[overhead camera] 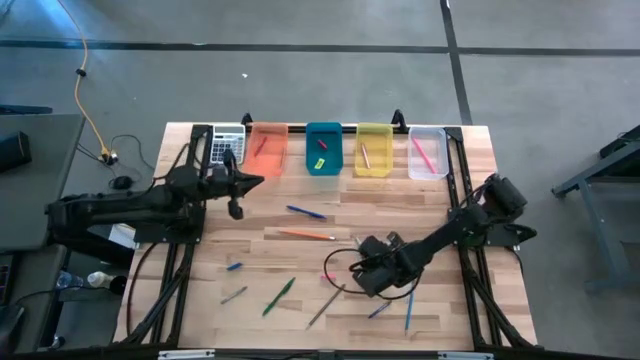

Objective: Sort crayons/erasers/pens/pencils in bins
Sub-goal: Put the light blue ballpen into the yellow bin

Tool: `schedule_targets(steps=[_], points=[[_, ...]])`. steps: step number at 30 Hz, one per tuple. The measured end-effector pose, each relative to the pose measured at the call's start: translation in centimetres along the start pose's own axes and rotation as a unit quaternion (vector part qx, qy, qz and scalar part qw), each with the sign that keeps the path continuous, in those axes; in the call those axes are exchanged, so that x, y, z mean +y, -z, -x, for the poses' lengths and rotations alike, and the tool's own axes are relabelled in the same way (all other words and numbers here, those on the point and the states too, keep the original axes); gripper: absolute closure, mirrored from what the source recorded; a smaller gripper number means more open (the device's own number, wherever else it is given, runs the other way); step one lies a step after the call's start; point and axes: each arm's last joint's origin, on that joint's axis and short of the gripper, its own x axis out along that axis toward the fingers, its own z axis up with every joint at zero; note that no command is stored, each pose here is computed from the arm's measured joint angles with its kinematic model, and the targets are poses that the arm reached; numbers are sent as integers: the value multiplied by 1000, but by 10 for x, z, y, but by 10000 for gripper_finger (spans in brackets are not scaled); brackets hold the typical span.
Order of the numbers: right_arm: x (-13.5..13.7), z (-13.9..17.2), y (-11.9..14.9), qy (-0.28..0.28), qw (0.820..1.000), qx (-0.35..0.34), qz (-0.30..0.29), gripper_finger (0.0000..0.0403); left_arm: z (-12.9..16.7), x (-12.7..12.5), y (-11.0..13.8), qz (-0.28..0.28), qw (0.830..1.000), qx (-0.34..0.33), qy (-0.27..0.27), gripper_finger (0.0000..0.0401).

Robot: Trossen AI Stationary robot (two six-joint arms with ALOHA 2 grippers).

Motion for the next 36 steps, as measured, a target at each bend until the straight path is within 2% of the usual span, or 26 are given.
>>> schedule_targets(steps=[6, 13, 19, 22, 24, 28, 31, 36], points=[[-4, -18, 1, 25, 998, 49, -9, 265, 14, -2, 4, 10, 1000, -25, 15, 398], [-4, -20, 0, 25, 998, 54, -2, 274, 20, -3, 4, 12, 999, -23, 19, 398], [-3, -21, 0, 17, 998, 54, 7, 337, 20, -1, 4, 3, 1000, -25, -7, 398], [-1, -20, -1, 10, 998, 53, 26, 381, 20, -1, 4, 3, 1000, -21, -7, 398], [-1, -16, -3, 10, 998, 56, 41, 394, 20, -1, 4, 3, 1000, -21, -7, 398], [-9, 10, -24, 44, 998, 20, 50, 384, 20, -1, 4, 3, 1000, -21, -7, 398], [-29, 30, -46, 105, 993, -9, 51, 388, 20, -1, 4, 3, 1000, -21, -7, 398], [-64, 56, -92, 147, 987, -67, 24, 398, 20, -1, 4, 3, 1000, -21, -7, 398]])
